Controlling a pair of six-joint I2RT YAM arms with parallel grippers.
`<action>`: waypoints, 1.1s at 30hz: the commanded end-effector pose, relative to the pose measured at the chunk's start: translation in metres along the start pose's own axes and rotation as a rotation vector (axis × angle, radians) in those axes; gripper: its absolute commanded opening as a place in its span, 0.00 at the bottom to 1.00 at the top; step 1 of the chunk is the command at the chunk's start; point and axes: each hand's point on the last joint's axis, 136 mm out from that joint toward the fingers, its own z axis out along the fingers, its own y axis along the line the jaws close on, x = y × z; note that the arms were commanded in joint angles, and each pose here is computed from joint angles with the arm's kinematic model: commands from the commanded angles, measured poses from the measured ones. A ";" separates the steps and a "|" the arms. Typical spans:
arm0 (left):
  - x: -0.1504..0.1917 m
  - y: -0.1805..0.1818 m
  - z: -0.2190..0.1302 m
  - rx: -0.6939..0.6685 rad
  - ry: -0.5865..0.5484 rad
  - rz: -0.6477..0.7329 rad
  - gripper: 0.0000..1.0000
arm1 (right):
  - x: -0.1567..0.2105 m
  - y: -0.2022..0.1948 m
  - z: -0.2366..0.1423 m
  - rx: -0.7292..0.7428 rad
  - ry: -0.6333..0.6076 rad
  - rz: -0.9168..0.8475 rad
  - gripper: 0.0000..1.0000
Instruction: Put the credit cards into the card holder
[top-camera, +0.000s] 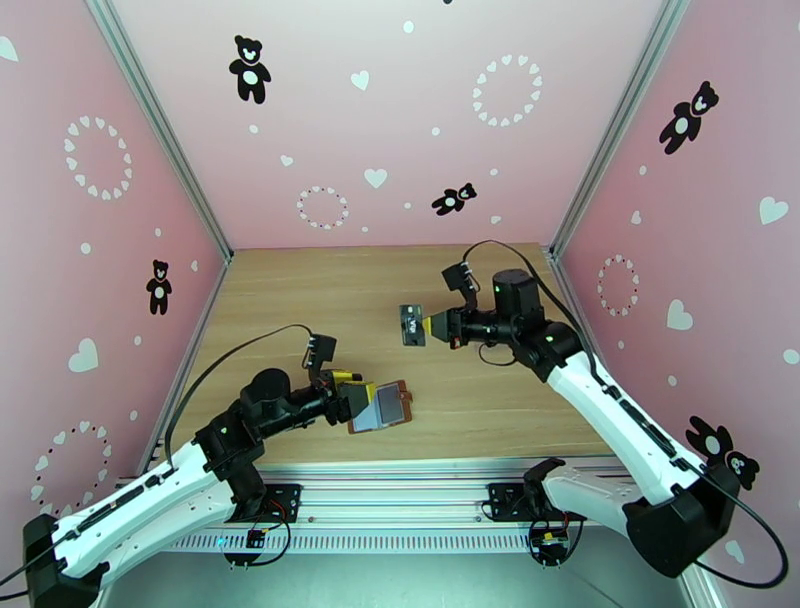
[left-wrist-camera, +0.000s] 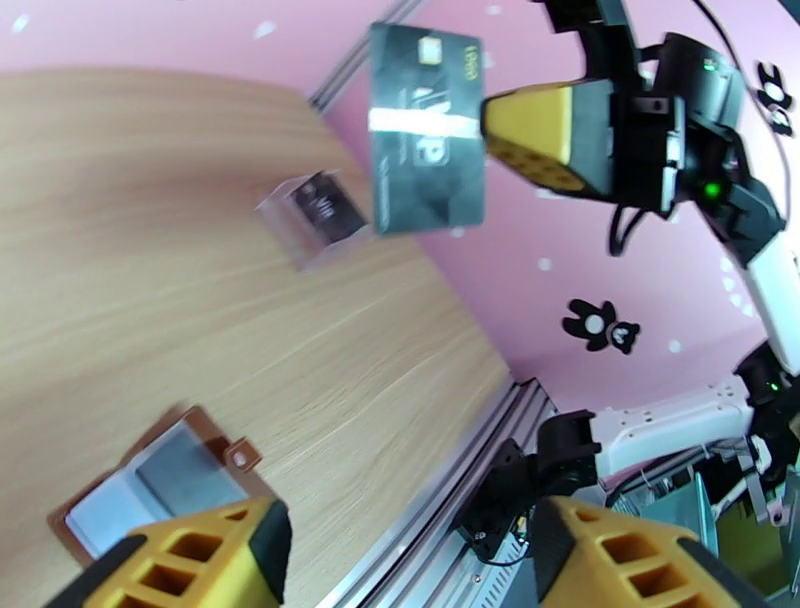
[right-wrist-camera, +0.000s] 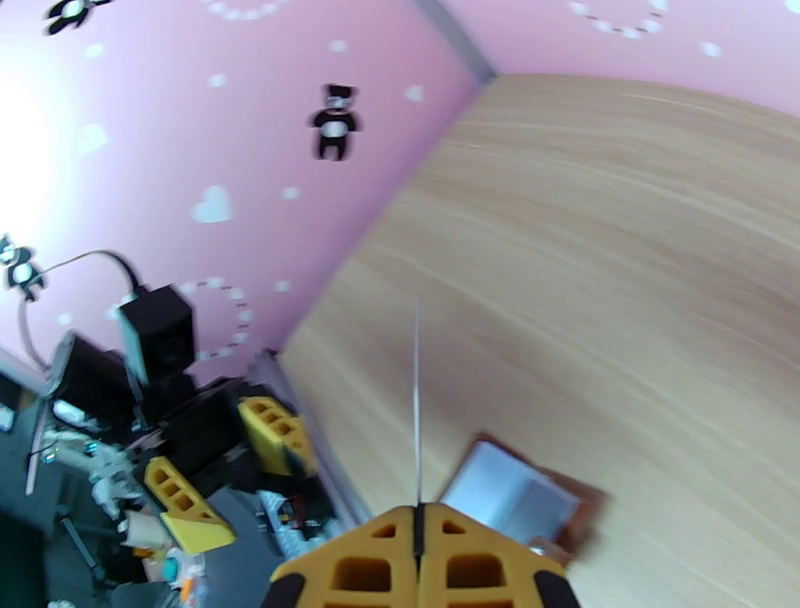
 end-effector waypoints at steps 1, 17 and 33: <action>-0.015 -0.028 -0.008 0.113 -0.043 0.079 0.70 | 0.007 0.036 -0.003 -0.158 -0.003 -0.006 0.00; -0.029 -0.054 0.002 0.213 -0.022 0.016 0.51 | 0.044 0.082 0.002 -0.318 0.068 -0.033 0.00; -0.027 -0.059 -0.001 0.233 -0.006 -0.043 0.00 | 0.056 0.095 0.002 -0.354 0.098 -0.062 0.15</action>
